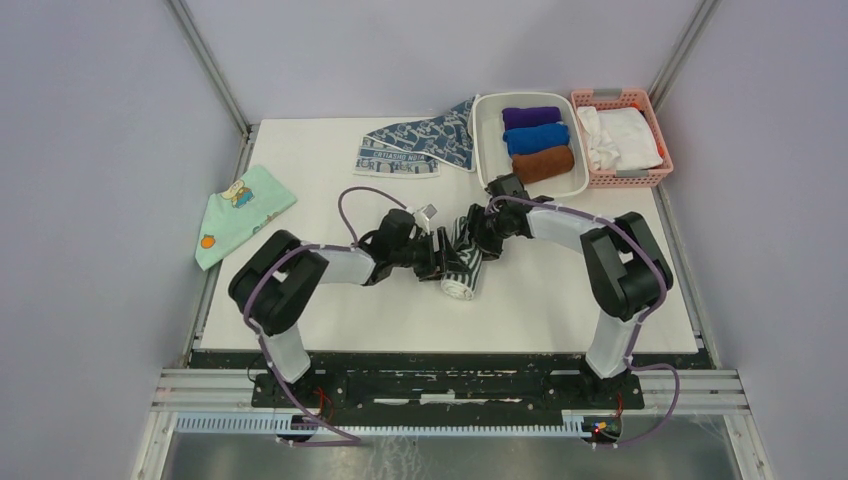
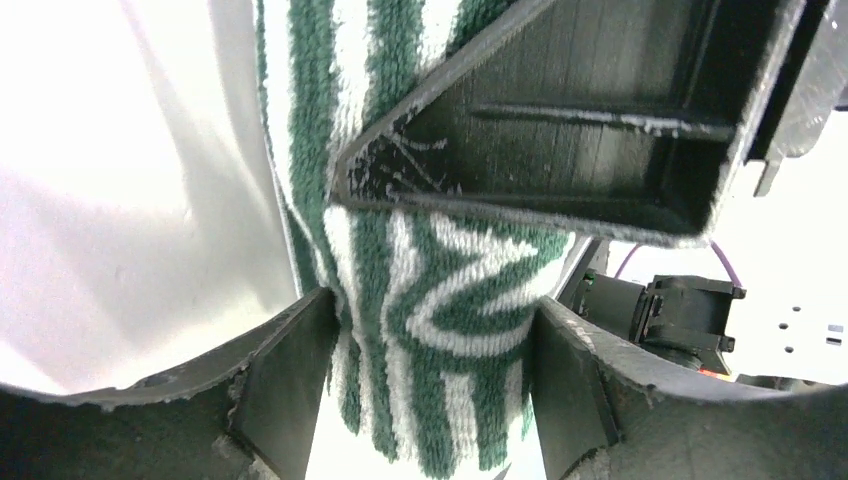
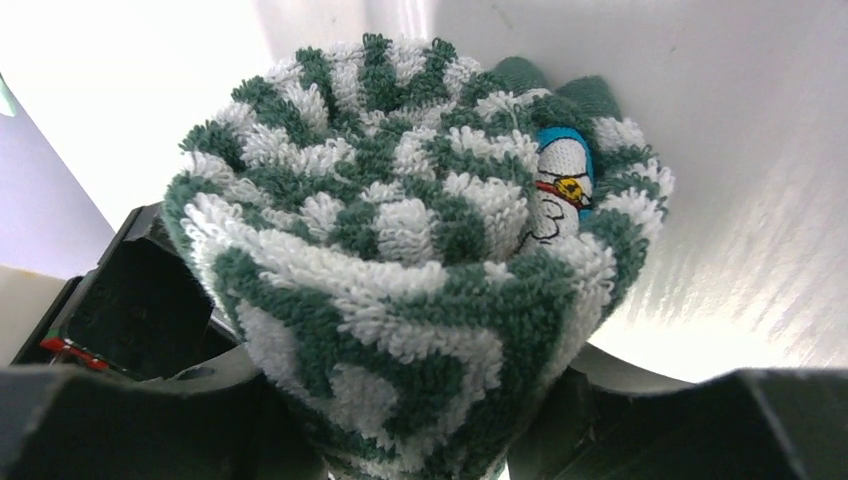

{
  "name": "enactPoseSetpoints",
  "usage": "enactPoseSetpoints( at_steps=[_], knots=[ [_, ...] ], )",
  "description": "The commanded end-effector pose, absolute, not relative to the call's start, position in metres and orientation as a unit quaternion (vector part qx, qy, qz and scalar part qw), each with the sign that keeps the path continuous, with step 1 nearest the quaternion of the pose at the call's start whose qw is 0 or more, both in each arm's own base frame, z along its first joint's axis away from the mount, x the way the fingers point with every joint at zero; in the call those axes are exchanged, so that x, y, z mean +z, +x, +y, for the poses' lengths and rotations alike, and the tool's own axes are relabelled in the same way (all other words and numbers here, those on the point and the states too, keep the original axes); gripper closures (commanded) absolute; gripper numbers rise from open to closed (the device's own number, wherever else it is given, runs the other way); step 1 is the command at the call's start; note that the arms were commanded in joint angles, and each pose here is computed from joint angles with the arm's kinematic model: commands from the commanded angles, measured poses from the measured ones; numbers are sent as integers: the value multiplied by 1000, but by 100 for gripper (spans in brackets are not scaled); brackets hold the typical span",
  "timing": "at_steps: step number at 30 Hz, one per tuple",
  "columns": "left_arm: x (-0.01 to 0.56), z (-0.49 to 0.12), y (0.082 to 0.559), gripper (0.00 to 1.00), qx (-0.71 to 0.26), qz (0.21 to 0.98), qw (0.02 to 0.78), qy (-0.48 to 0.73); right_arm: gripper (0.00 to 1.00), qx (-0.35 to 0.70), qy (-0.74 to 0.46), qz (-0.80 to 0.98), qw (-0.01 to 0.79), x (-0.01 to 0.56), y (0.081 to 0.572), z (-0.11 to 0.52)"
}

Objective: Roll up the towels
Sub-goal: Pick up the towel at the center of the board, then place the towel in the bin.

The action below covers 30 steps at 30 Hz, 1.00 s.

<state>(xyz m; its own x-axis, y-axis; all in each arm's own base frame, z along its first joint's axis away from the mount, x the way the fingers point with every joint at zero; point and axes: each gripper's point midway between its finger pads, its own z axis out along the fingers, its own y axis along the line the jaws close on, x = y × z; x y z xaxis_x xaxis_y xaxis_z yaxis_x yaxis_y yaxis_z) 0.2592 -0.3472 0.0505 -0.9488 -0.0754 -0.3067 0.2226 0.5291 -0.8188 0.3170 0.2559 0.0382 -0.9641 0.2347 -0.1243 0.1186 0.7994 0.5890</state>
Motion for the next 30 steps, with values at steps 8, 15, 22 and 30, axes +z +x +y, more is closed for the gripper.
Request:
enactPoseSetpoints(
  at_steps=[8,15,22,30],
  knots=[
    [148,-249,299,11,-366,862,349,6,66,340,160,897,233,156,382,219],
    [204,-156,318,7,-252,855,453,-24,66,329,288,834,338,211,441,148],
    [223,-97,318,5,-144,849,508,-35,66,292,404,766,406,216,488,83],
    [213,-88,316,5,-128,849,511,-44,66,276,473,715,434,193,526,52]
  ],
)
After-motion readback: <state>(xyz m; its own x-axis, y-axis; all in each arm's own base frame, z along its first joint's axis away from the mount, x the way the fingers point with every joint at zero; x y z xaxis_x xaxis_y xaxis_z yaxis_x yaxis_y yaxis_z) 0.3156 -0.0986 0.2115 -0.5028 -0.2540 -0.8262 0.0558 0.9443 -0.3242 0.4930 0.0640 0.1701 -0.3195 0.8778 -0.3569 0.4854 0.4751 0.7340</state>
